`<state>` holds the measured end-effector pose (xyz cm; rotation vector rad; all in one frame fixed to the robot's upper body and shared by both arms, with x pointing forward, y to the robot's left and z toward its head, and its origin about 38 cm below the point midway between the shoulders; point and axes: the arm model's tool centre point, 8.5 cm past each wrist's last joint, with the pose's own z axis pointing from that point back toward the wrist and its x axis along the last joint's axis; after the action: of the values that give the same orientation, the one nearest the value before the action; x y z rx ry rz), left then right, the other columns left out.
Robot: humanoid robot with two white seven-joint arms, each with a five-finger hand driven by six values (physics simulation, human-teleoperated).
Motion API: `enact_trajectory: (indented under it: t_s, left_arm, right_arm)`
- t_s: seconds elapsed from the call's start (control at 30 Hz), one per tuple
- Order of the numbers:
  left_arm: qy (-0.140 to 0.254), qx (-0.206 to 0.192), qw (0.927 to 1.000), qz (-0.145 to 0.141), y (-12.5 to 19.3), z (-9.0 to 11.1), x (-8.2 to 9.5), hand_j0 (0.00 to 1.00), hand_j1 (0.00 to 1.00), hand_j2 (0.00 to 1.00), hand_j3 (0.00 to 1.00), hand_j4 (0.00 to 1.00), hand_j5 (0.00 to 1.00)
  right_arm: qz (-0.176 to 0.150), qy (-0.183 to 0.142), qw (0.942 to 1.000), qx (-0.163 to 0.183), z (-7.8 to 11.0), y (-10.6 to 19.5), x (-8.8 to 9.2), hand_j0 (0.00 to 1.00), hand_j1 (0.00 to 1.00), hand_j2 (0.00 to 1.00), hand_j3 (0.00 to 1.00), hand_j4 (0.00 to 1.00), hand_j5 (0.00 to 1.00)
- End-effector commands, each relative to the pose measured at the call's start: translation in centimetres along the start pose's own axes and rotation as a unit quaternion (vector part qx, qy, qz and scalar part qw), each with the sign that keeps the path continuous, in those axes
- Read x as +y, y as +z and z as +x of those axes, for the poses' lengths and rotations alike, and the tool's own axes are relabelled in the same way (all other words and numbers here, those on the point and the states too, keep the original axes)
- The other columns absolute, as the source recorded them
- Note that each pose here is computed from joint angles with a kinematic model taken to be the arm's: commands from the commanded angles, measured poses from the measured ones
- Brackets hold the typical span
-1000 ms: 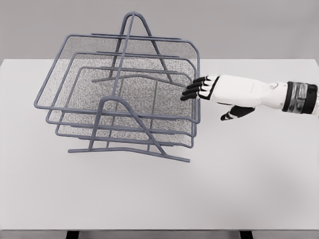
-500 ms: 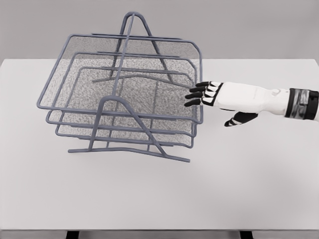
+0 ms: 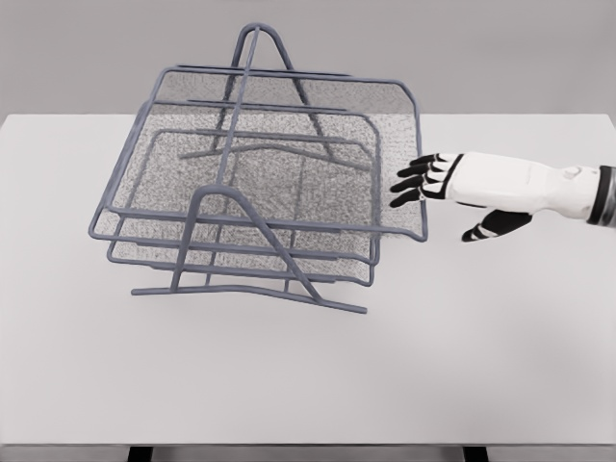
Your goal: Pull out the upper folder box with right arm
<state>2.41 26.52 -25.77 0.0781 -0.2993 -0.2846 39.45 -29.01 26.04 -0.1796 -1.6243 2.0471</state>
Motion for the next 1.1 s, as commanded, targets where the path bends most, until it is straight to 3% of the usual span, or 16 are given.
enact_trajectory:
  t_s: [0.0, 0.27, 1.07]
  left_arm:
    - [0.0, -0.001, 1.0, 0.0, 0.0, 0.1, 0.0, 1.0, 1.0, 1.0, 1.0, 1.0, 1.0]
    - [0.0, 0.0, 1.0, 0.0, 0.0, 0.0, 0.0, 1.0, 1.0, 1.0, 1.0, 1.0, 1.0]
    - [0.0, -0.001, 1.0, 0.0, 0.0, 0.1, 0.0, 1.0, 1.0, 1.0, 1.0, 1.0, 1.0]
  right_arm:
    - [0.038, 0.04, 0.998, 0.031, -0.9, 0.9, 0.8, 1.0, 1.0, 1.0, 1.0, 1.0, 1.0]
    - [0.053, 0.031, 0.9969, 0.049, -1.4, 2.4, 1.7, 1.0, 1.0, 1.0, 1.0, 1.0, 1.0]
    - [0.075, 0.026, 0.9923, 0.095, -2.1, 7.1, 1.2, 1.0, 1.0, 1.0, 1.0, 1.0, 1.0]
